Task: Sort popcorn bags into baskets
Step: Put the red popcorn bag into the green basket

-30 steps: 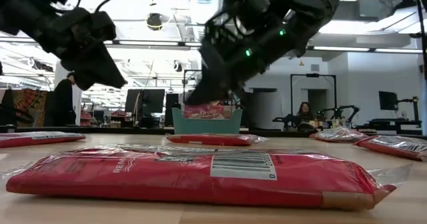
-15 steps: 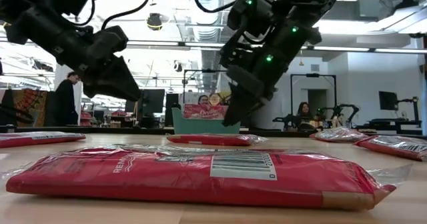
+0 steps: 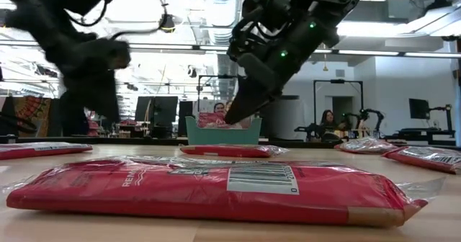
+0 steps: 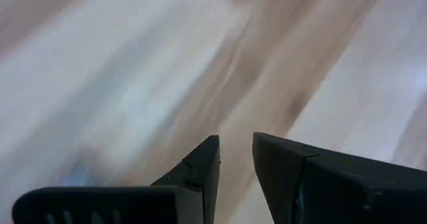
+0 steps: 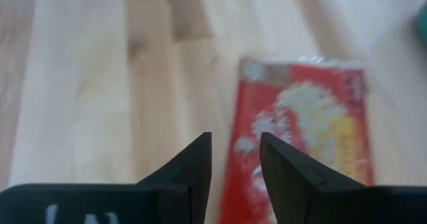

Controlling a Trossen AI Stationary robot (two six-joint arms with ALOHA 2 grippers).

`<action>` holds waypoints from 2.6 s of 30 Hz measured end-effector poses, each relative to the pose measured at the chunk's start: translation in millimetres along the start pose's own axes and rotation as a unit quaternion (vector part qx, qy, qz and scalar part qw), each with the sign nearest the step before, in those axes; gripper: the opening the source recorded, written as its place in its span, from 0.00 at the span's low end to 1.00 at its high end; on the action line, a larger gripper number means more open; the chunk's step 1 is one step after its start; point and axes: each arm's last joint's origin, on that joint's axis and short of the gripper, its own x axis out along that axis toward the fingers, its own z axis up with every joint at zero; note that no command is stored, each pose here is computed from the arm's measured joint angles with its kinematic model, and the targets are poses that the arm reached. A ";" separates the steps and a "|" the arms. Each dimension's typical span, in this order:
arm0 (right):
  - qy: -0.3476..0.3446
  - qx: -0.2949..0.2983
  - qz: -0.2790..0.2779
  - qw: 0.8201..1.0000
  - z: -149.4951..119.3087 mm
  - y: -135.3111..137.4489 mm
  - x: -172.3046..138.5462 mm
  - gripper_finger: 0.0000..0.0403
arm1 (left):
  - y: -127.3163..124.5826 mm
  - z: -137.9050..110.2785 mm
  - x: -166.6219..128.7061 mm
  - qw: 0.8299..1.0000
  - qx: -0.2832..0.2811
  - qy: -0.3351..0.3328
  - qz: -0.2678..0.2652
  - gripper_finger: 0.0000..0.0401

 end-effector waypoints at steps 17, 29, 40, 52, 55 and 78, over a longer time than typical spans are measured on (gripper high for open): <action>-0.041 0.013 0.002 0.999 8.7 -1.9 0.1 0.33 | -23.1 -42.2 23.5 0.956 -0.014 0.177 0.234 0.20; -0.043 0.023 0.003 0.999 8.9 -1.8 0.2 0.32 | -24.1 -44.5 28.4 0.930 0.033 0.216 0.296 0.02; -0.039 0.028 0.008 0.999 7.5 2.7 -0.4 0.30 | -57.2 -13.2 -3.2 0.951 0.139 0.131 0.245 0.00; -0.055 0.022 0.006 0.998 10.5 2.6 -0.6 0.30 | -62.2 -2.4 -34.5 0.974 0.063 0.088 0.200 0.03; -0.055 0.020 0.005 0.998 10.4 2.6 -0.6 0.31 | -54.4 -17.5 -21.3 0.966 0.034 0.113 0.230 0.11; -0.066 0.019 0.004 0.998 7.5 -0.6 0.8 0.30 | -38.2 -54.1 31.0 0.899 0.040 0.200 0.386 0.29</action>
